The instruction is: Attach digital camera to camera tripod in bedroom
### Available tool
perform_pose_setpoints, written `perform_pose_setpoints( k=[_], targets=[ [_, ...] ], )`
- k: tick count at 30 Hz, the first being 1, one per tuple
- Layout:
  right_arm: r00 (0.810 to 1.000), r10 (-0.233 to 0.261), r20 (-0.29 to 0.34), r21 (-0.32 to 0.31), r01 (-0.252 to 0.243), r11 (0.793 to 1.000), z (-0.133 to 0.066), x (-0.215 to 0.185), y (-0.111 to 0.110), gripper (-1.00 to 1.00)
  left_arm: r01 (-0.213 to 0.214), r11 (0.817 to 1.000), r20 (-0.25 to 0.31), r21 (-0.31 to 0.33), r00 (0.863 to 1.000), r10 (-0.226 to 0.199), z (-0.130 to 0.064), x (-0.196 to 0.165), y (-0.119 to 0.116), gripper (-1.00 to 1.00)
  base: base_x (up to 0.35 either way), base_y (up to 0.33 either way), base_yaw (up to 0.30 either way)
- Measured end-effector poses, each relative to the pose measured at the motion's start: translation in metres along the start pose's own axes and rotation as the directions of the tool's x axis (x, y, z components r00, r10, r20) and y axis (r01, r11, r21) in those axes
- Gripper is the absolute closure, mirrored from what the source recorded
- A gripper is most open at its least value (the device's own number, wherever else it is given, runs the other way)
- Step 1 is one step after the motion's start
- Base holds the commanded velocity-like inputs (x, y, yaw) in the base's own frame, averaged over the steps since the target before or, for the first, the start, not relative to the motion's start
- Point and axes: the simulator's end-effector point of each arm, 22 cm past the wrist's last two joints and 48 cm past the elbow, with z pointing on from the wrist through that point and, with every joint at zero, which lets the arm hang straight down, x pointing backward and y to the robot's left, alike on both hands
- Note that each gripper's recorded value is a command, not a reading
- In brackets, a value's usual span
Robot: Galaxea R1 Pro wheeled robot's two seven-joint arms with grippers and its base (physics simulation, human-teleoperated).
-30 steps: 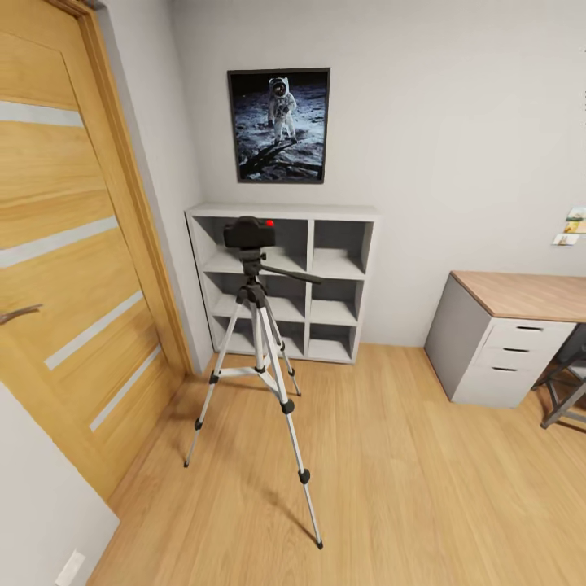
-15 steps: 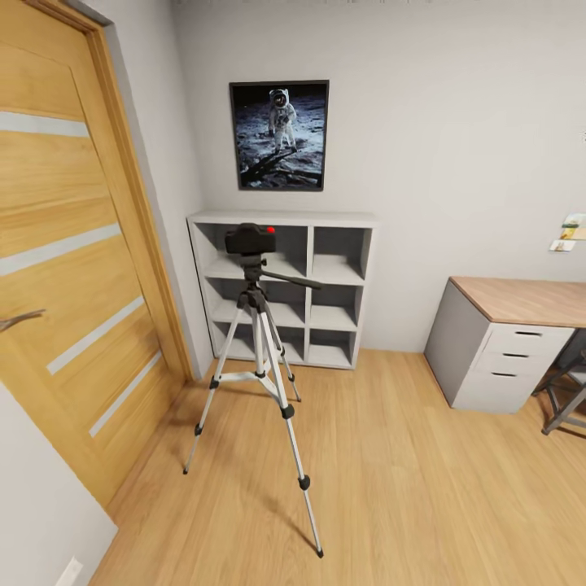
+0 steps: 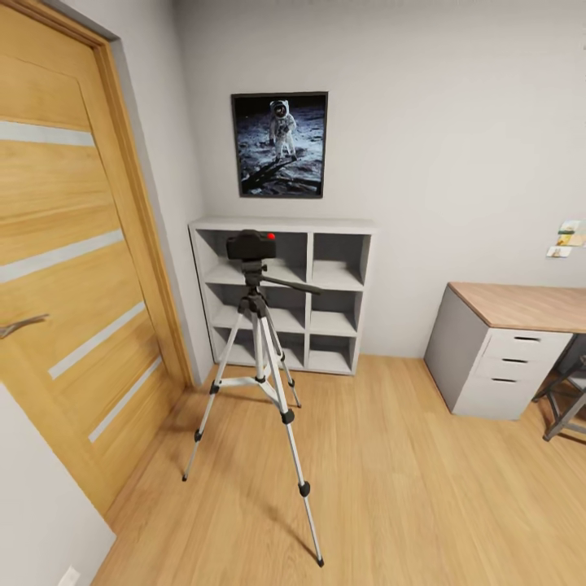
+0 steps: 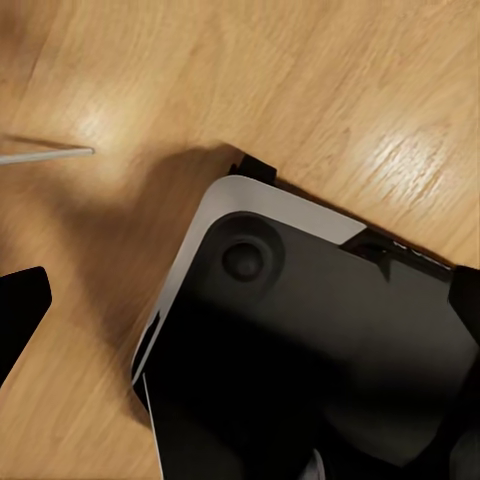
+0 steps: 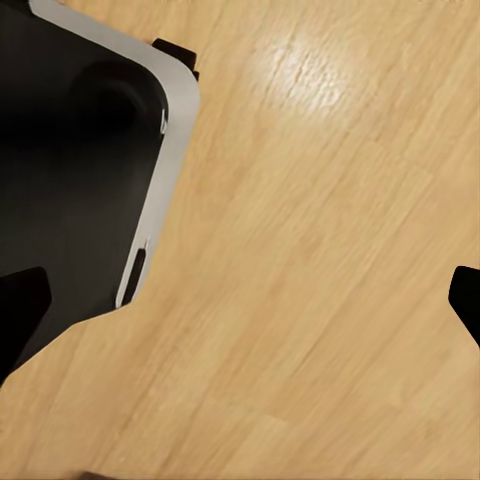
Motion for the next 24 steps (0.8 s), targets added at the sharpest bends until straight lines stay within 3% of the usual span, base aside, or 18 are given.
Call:
perform_pose_setpoints(
  k=[24],
  targets=[
    [0.999,0.002,0.036,0.011,-0.003,1.0,-0.003,-0.014,-0.004,-1.0,0.004,1.0,0.035,0.017,0.999,-0.004,-0.005,-0.014,-0.006,-1.0,0.0,0.0,0.0]
  ],
)
